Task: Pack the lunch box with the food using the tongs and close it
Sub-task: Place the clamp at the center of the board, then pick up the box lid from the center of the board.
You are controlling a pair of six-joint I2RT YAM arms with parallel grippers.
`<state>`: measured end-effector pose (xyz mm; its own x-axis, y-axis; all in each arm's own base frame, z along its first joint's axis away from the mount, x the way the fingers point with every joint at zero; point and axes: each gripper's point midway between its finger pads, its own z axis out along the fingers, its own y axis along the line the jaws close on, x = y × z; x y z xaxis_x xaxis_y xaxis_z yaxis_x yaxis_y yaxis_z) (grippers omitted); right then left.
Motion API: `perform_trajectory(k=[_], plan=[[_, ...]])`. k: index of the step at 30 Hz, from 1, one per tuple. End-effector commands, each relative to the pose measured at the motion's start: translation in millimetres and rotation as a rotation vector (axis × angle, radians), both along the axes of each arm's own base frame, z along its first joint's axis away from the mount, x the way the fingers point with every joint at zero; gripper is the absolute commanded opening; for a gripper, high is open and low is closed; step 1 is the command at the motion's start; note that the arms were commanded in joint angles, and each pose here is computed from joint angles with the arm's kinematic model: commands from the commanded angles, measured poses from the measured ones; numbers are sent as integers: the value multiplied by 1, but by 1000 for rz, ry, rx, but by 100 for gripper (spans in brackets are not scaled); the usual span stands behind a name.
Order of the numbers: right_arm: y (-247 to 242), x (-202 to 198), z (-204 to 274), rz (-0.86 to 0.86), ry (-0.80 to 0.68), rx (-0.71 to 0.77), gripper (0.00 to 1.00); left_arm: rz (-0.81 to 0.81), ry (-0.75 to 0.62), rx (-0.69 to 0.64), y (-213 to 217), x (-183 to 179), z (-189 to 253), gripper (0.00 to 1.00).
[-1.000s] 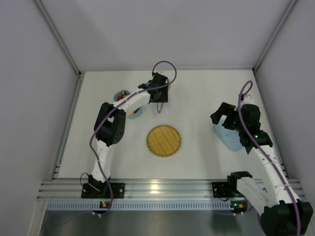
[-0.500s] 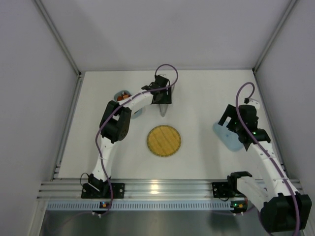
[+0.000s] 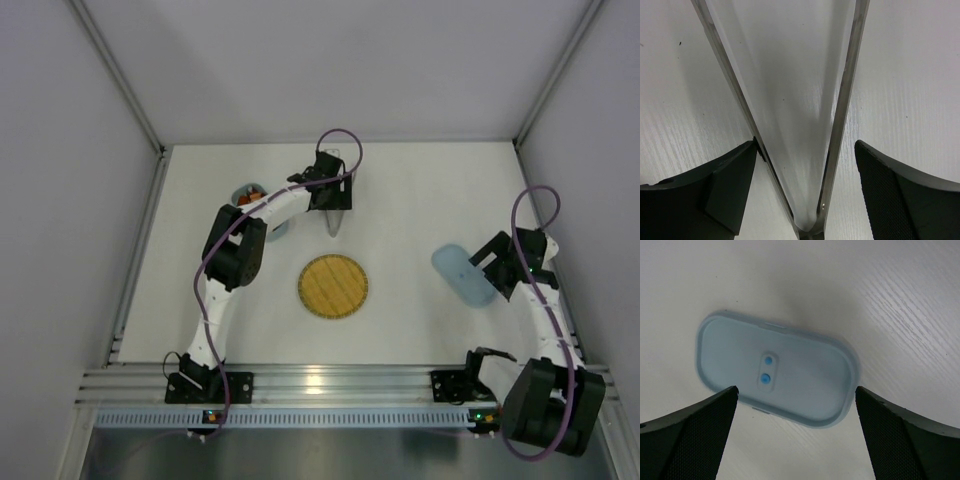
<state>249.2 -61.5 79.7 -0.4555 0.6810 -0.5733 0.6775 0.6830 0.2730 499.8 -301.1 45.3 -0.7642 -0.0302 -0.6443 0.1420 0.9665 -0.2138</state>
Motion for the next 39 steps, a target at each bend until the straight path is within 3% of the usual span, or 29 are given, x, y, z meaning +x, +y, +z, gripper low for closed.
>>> perform_trajectory(k=[1, 11, 20, 34, 39], plan=[[0, 2, -8, -32, -14, 70, 99, -19, -126, -71, -8, 15, 64, 84], [-15, -17, -25, -97, 27, 101, 97, 1, -172, -82, -2, 13, 82, 89], [-10, -21, -41, -93, 59, 165, 69, 11, -237, -92, 6, 8, 120, 89], [-8, -29, -60, -103, 155, 192, 50, -12, -328, -160, 14, -18, 170, 89], [-5, -29, -67, -99, 171, 211, 28, -19, -348, -161, 16, -23, 180, 89]])
